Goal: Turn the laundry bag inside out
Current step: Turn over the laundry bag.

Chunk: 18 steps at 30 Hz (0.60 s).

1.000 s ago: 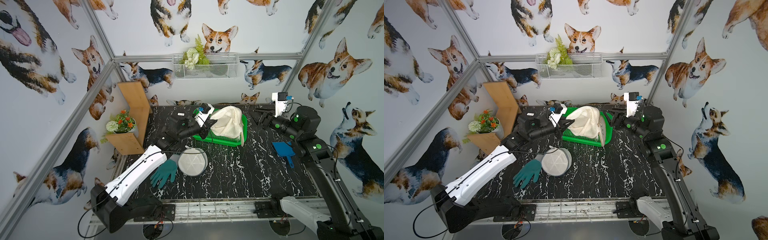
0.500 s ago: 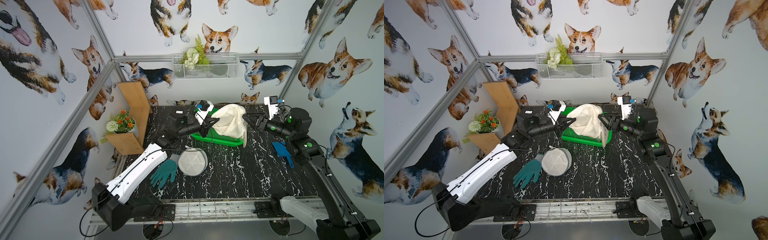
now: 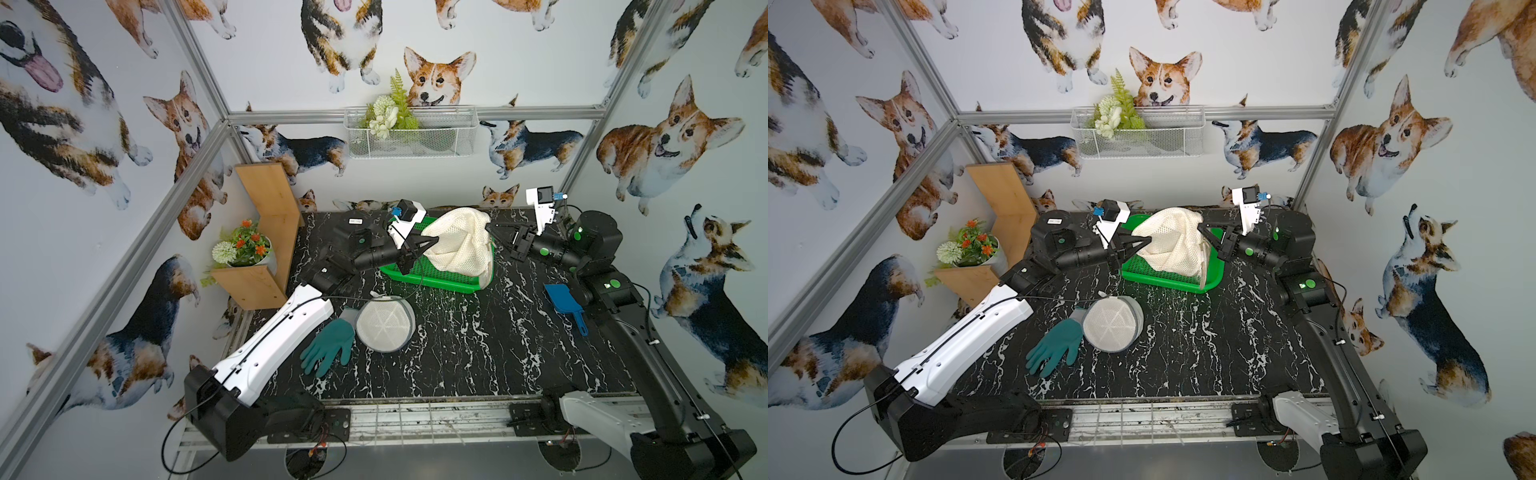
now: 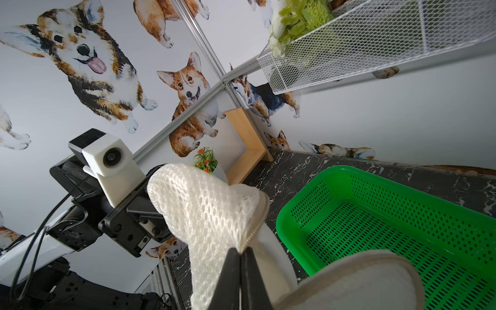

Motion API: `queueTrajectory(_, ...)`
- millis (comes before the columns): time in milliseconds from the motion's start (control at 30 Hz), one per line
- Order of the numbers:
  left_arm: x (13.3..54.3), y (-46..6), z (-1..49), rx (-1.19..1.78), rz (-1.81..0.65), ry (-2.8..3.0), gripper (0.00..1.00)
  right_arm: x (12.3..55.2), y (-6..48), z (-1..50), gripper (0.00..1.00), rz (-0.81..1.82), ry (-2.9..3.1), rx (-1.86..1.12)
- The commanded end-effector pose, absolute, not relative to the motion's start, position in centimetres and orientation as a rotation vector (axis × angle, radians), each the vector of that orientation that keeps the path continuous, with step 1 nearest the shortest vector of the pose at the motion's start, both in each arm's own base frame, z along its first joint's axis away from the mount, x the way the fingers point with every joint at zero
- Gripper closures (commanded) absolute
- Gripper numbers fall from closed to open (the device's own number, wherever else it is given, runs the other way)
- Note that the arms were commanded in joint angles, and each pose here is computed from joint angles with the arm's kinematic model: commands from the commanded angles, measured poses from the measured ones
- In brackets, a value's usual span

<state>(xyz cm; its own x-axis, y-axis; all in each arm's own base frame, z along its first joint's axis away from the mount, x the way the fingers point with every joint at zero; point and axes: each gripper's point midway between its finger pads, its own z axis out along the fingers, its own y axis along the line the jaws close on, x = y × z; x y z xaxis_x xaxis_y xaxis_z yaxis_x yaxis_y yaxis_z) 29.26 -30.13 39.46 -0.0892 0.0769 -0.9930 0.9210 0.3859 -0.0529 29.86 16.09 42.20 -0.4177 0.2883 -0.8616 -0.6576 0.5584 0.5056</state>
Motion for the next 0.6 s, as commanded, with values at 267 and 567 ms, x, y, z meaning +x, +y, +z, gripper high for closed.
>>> queueTrajectory(267,24.9,-30.2,42.0,1.168,-0.95,1.25,1.0,35.2,9.7,40.5,1.0,0.8,1.784,-0.069)
queueTrajectory(567,22.8,-30.5,43.8,1.176,-1.084,1.09,1.0,33.1,13.4,26.5,1.0,0.927,2.116,-0.238)
